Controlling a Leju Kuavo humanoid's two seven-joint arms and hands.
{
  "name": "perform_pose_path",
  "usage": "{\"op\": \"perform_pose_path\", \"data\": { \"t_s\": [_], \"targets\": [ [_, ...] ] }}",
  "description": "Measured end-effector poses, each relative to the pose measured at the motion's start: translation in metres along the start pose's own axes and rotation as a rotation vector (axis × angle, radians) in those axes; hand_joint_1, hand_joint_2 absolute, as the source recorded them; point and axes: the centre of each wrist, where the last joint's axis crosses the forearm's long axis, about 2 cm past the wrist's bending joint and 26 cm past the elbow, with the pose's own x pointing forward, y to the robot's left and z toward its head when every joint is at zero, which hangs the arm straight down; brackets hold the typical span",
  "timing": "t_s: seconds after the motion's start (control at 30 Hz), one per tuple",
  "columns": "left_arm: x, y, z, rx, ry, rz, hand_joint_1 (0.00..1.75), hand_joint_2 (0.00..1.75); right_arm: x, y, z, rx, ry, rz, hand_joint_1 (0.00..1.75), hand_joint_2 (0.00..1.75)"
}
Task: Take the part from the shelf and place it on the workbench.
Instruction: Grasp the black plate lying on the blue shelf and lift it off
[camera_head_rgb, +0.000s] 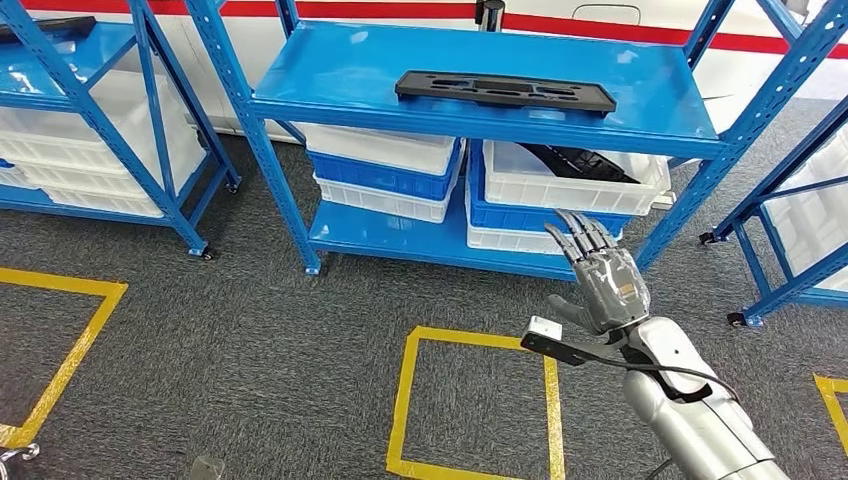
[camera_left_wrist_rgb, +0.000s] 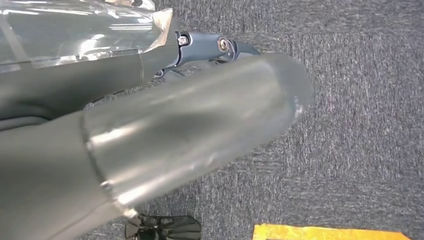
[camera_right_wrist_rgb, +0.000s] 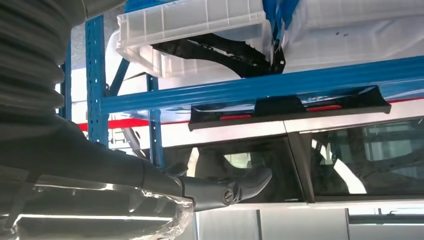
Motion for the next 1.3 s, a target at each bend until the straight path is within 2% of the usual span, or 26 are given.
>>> {"op": "perform_pose_path", "data": {
  "t_s": [0.77, 1.3],
  "targets": [
    [0.0, 0.004, -0.001, 0.011, -0.011, -0.006, 0.0, 0.0, 0.011, 0.007, -0.003, 0.012, -0.016, -0.011, 0.0, 1.75],
    [0.0, -0.003, 0.001, -0.001, -0.011, 0.006, 0.0, 0.0, 0.008, 0.007, -0.004, 0.023, -0.006, 0.006, 0.0, 1.75]
  ]
}}
